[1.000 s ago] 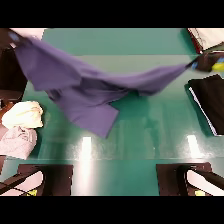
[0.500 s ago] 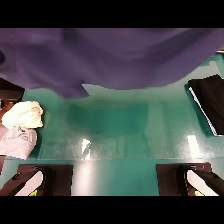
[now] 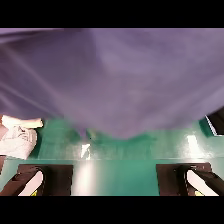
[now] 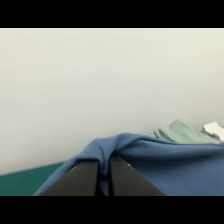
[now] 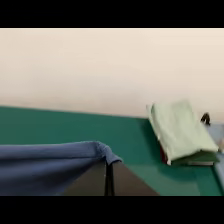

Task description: Fold the shirts.

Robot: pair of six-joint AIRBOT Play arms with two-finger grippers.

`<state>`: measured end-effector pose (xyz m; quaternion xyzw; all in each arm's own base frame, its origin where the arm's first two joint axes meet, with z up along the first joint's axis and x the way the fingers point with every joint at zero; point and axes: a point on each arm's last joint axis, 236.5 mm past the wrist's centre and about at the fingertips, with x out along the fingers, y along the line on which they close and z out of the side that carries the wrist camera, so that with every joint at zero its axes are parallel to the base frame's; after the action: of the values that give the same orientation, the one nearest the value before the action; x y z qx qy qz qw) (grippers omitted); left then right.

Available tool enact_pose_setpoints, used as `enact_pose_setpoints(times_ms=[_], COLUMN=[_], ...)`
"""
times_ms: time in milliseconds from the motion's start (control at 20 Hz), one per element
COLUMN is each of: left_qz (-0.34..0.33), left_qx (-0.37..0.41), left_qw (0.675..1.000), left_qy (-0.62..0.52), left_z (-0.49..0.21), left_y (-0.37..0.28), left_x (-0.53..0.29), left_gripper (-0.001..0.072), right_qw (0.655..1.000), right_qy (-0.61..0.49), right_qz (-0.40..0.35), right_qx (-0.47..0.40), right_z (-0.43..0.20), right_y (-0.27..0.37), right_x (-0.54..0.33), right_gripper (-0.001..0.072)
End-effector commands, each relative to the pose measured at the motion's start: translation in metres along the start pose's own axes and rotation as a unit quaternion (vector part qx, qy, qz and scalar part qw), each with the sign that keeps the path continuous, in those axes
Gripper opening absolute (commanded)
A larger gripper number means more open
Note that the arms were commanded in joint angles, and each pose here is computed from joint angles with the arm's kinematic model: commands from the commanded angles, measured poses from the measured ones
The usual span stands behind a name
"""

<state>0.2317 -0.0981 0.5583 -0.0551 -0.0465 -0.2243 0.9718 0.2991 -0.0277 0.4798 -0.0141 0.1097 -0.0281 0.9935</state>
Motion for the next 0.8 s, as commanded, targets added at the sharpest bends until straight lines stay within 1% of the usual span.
enact_pose_setpoints(times_ms=[0, 100, 200, 300, 350, 400, 450, 500, 650, 750], left_qz=[-0.004, -0.026, -0.033, -0.034, -0.031, -0.024, -0.015, -0.008, 0.024, 0.044], left_qx=[-0.098, -0.168, -0.228, -0.271, -0.29, -0.305, -0.314, -0.312, -0.311, -0.295], left_qw=[0.979, 0.932, 0.88, 0.839, 0.822, 0.813, 0.812, 0.819, 0.848, 0.869], left_qy=[0.181, 0.32, 0.415, 0.471, 0.489, 0.496, 0.492, 0.482, 0.429, 0.394], left_z=[-0.118, -0.211, -0.286, -0.347, -0.374, -0.395, -0.413, -0.427, -0.453, -0.458], left_y=[0.047, 0.066, 0.085, 0.105, 0.115, 0.127, 0.141, 0.154, 0.194, 0.216], left_x=[0.053, 0.073, 0.085, 0.097, 0.104, 0.115, 0.129, 0.142, 0.181, 0.199], left_gripper=[0.0032, 0.0032, 0.0033, 0.0033, 0.0033, 0.0033, 0.0033, 0.0033, 0.0033, 0.0033], right_qw=[0.984, 0.95, 0.904, 0.864, 0.852, 0.846, 0.849, 0.856, 0.886, 0.906], right_qy=[0.178, 0.309, 0.425, 0.499, 0.52, 0.529, 0.525, 0.513, 0.456, 0.41], right_qz=[-0.002, 0.008, 0.02, 0.029, 0.034, 0.037, 0.042, 0.04, 0.025, 0.024], right_qx=[0.014, 0.03, 0.046, 0.056, 0.054, 0.054, 0.05, 0.054, 0.086, 0.1], right_z=[-0.088, -0.169, -0.241, -0.294, -0.315, -0.33, -0.34, -0.347, -0.354, -0.35], right_y=[-0.011, -0.011, -0.009, -0.002, 0.002, 0.007, 0.013, 0.018, 0.032, 0.042], right_x=[0.069, 0.114, 0.142, 0.166, 0.179, 0.193, 0.212, 0.232, 0.289, 0.319], right_gripper=[0.0014, 0.0014, 0.0014, 0.0014, 0.0014, 0.0014, 0.0014, 0.0014, 0.0014, 0.0014])
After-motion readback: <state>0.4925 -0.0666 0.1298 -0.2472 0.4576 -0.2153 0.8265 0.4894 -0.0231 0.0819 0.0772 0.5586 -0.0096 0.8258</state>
